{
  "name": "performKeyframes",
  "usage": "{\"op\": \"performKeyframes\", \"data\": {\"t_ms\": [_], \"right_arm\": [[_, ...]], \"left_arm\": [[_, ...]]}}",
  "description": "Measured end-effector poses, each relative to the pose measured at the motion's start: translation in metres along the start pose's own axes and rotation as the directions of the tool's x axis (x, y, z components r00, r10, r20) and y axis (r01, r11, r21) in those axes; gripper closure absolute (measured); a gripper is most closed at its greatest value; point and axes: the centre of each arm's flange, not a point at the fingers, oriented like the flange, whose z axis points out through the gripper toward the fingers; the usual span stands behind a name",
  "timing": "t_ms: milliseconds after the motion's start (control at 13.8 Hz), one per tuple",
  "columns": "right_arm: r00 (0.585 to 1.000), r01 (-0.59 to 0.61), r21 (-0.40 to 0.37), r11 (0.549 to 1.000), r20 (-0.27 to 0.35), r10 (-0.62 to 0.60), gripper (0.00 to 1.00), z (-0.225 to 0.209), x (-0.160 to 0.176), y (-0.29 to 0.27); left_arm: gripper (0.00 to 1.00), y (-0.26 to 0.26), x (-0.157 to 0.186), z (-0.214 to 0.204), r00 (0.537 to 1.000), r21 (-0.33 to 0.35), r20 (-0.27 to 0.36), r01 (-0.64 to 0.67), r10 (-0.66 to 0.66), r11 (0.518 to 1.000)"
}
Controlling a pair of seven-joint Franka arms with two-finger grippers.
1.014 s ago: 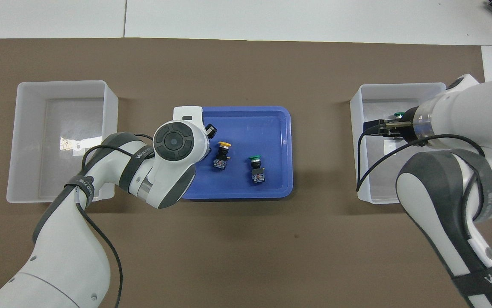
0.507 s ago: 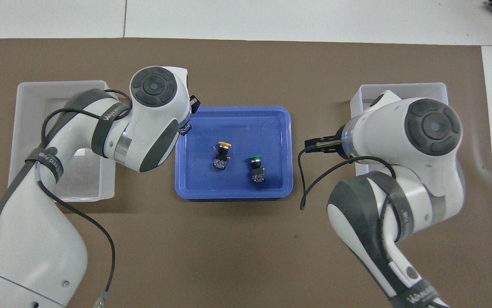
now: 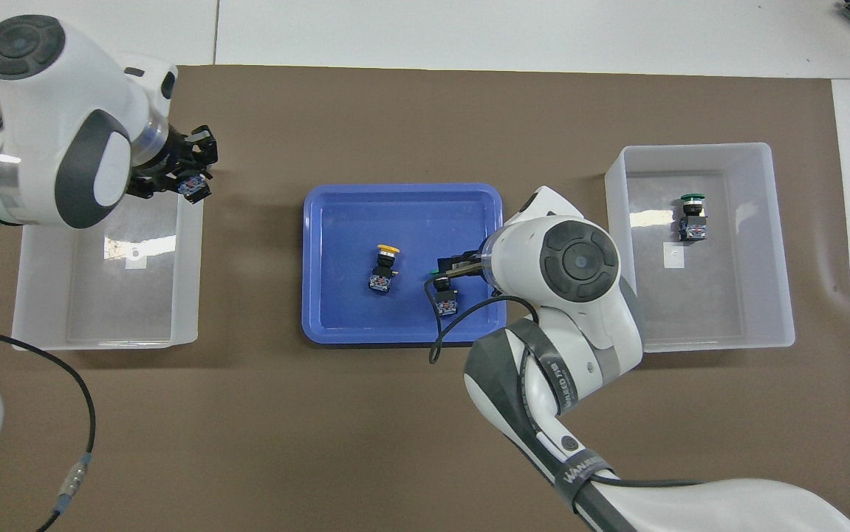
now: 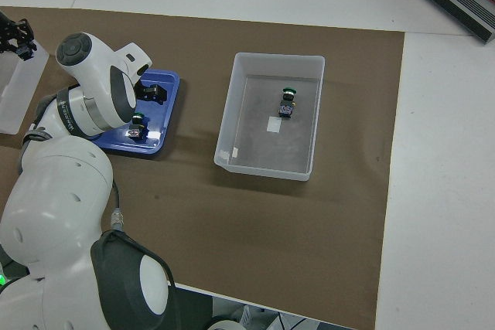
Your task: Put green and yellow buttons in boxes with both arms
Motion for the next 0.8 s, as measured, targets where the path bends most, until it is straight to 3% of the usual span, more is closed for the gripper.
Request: {"op": "performKeyframes", "data": {"t_ms": [362,724,797], "right_arm": [[1.000,-0.001,0.011,1.000,0.021,0.000,0.00,0.056,-0.025,-0.051],[0.998,0.009,-0.025,1.000,0.066,-0.008,0.00,0.081,-0.043,-0.045],[0.998,0.008,-0.028,1.000,0.068,-0.007,0.09,0.082,-0.044,-0.043]], "left_arm": [[0.54,-0.090,0.046,0.005,0.974,-0.015,0.017,-0.227,0.227,0.974],[0.54,-0.108,0.033,0.063,0.934,-0.020,0.017,-0.356,0.356,0.934],[0.54,-0.108,0.026,0.078,0.932,-0.020,0.012,-0.363,0.363,0.932]]}}
